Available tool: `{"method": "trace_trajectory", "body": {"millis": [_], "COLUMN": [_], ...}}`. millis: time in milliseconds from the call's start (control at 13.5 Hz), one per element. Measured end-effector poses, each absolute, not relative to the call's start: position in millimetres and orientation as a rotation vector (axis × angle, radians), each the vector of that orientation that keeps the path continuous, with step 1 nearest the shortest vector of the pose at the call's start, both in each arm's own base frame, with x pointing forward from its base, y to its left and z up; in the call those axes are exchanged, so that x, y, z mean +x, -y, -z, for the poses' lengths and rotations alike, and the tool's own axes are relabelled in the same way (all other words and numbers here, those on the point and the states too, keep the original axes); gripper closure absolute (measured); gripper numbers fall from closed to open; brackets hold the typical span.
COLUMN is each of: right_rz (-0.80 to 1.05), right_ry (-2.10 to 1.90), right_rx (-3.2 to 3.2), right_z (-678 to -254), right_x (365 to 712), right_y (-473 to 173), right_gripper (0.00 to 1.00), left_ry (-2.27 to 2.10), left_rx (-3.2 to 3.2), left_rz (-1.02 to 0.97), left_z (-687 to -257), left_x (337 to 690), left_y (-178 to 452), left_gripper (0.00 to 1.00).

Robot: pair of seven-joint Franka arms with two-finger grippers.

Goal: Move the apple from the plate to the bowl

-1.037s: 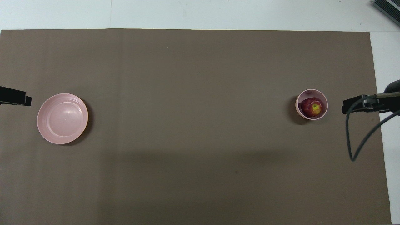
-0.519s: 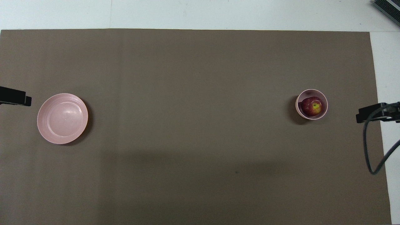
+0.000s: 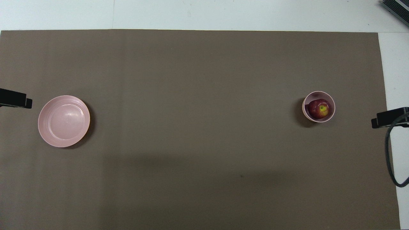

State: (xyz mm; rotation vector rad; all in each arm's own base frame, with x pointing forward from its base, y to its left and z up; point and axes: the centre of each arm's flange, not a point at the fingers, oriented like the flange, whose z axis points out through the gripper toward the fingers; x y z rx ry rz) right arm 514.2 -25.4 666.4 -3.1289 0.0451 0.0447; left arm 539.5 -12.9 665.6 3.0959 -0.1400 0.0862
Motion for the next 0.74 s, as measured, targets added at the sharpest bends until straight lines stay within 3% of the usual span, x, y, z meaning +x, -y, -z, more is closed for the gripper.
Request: {"method": "trace_trajectory", "body": {"millis": [741], "right_rz": [0.014], "right_ry": [-0.005], "right_rx": [-3.151], "right_z": [-666.5], "right_x": [519.1], "right_y": [15.2], "right_gripper": [0.0], "left_ry": [0.14], "left_rx": [3.096], "left_rz": [-0.086], "left_z": [-665.6], "left_x": [539.5], "left_y": [12.9], "left_gripper": [0.0]}}
